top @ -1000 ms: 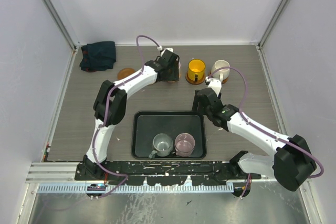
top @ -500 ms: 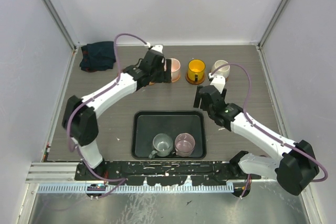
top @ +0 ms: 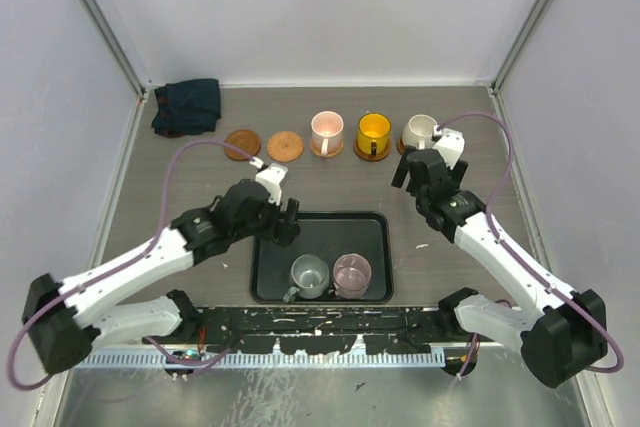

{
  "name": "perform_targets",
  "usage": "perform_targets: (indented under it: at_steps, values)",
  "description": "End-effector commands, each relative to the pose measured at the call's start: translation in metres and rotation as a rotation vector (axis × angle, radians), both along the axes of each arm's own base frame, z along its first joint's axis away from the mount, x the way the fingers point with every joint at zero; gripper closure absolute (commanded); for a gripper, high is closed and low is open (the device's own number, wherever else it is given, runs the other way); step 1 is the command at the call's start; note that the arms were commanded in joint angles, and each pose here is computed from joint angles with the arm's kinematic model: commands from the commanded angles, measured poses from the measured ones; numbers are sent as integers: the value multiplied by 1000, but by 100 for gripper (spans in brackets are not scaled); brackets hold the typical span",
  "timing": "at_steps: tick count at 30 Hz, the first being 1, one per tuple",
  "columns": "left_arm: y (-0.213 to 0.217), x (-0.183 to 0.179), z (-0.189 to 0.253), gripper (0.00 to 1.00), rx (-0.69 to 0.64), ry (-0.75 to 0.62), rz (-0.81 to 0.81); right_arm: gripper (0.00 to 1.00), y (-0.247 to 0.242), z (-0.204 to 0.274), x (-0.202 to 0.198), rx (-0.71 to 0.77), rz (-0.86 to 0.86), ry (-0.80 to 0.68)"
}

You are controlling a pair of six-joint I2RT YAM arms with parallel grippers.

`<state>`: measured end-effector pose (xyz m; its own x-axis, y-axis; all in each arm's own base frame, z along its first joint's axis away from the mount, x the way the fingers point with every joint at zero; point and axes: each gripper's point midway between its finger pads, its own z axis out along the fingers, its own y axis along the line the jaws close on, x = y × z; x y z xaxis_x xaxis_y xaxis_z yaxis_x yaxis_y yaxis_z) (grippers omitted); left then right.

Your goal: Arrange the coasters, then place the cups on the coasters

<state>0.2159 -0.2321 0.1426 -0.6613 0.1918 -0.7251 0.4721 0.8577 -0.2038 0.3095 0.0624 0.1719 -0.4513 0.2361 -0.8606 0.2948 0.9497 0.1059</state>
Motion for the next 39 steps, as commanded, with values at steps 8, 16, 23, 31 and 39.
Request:
perform_targets:
  at_steps: [8, 16, 23, 31, 39]
  values:
    - [-13, -74, 22, 21, -163, -3, -199, 5, 5, 17, 0, 64, 24, -56]
    - [-23, -113, -9, 19, -44, 64, -276, 4, 0, 15, -12, 67, 28, -57]
    - [-29, -132, -29, 19, 18, 105, -308, 4, 0, 13, -18, 85, 34, -57]
    - [-24, -140, -58, 38, 111, 161, -297, 4, 4, 6, -21, 108, 48, -43]
    - [-19, -135, -79, 55, 196, 168, -269, 4, 7, 1, -22, 123, 58, -31]
